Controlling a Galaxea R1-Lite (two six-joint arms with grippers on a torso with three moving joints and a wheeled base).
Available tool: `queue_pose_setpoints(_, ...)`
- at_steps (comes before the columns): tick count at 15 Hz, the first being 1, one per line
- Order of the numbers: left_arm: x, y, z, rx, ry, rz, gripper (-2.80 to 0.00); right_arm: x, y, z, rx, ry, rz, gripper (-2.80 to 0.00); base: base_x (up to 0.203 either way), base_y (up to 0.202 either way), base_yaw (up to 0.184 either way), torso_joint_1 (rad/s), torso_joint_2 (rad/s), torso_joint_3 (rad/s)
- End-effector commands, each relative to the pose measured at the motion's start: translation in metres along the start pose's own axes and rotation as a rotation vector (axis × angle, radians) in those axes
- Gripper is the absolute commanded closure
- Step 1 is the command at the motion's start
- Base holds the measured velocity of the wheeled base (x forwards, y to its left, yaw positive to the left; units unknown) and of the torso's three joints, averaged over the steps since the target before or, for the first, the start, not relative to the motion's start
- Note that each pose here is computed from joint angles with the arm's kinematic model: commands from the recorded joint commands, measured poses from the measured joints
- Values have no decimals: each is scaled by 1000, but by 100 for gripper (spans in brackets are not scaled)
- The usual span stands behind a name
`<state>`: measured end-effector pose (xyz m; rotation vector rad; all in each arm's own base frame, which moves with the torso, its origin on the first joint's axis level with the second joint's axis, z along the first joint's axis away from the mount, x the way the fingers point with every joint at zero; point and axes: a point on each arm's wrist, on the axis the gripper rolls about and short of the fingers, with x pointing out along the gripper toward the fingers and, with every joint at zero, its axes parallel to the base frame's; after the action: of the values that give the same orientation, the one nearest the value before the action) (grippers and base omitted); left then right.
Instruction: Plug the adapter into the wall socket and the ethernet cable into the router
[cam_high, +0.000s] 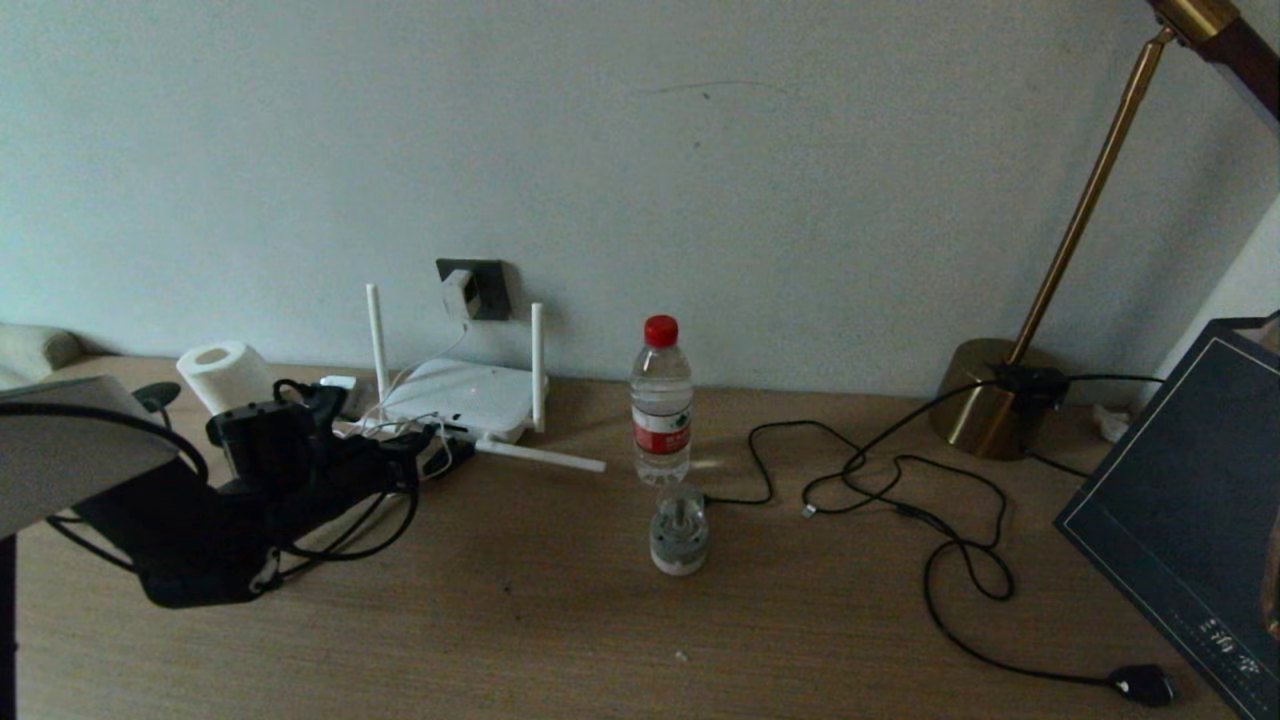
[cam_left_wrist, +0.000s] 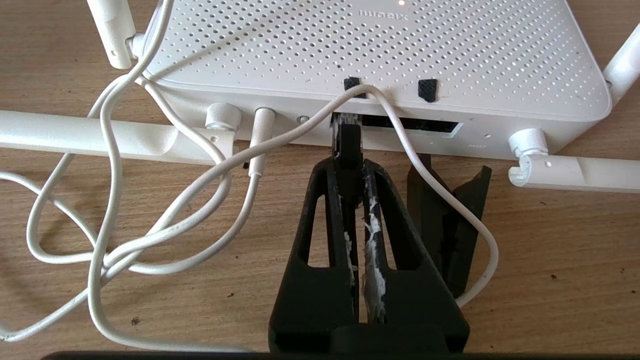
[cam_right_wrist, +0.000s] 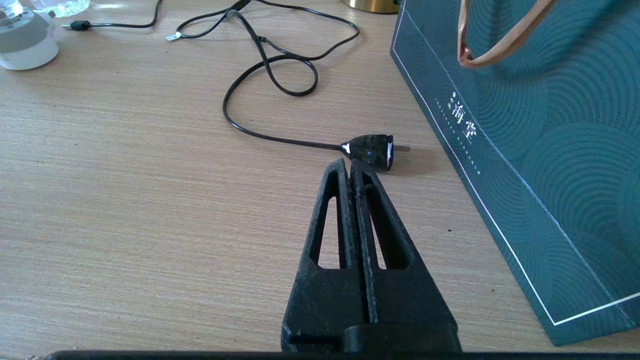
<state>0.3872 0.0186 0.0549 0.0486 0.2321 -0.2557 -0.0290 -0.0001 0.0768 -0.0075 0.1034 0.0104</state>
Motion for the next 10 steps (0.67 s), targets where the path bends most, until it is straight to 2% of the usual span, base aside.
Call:
queue_pose_setpoints(1, 2, 0, -1, 2, -4, -1, 0, 0, 0, 0, 0, 2, 1, 0, 0, 0, 0, 0, 0, 0)
queue_pose_setpoints(10, 3, 1, 0, 3, -8, -1, 0, 0, 0, 0, 0, 2, 1, 0, 0, 0, 0, 0, 0, 0)
